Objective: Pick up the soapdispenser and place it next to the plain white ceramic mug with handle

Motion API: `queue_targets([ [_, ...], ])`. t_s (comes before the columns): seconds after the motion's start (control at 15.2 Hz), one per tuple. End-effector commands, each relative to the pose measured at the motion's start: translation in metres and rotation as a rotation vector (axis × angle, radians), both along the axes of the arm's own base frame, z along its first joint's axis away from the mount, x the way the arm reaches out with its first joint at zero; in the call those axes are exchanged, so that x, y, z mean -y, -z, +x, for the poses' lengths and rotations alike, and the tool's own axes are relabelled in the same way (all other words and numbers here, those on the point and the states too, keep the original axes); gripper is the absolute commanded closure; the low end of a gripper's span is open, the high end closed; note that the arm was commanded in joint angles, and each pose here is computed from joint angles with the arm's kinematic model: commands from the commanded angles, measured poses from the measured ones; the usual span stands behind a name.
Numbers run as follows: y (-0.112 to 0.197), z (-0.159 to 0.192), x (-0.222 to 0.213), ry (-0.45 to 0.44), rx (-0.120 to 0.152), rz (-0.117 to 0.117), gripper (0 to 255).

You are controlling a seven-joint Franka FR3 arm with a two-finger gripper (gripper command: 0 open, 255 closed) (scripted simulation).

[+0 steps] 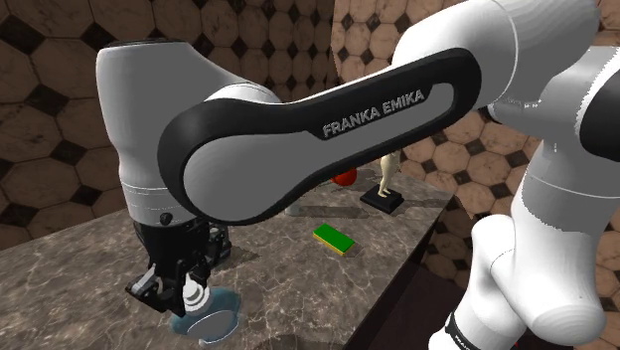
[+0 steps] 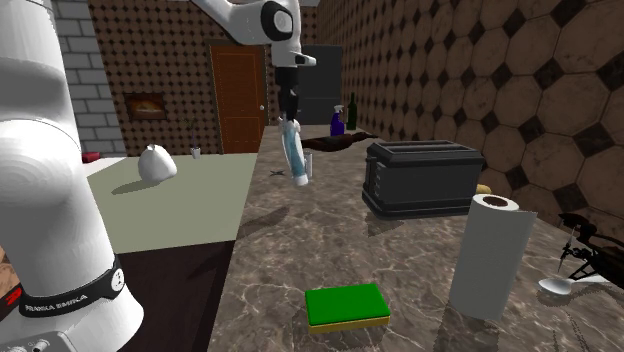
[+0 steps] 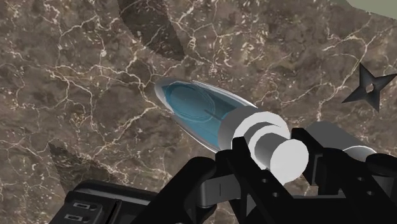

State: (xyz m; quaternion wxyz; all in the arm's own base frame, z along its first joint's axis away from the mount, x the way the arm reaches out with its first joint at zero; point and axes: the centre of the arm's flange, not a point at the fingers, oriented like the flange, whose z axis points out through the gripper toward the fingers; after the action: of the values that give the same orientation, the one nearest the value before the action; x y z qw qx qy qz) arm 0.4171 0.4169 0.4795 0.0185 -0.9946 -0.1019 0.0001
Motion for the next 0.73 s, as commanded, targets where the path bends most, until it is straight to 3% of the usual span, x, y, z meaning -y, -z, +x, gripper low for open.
queue_targets([
  [0.0, 0.011, -0.001, -0.001, 0.000, 0.001, 0.001, 255],
  [0.66, 0.051, -0.001, -0.001, 0.000, 0.001, 0.001, 255],
])
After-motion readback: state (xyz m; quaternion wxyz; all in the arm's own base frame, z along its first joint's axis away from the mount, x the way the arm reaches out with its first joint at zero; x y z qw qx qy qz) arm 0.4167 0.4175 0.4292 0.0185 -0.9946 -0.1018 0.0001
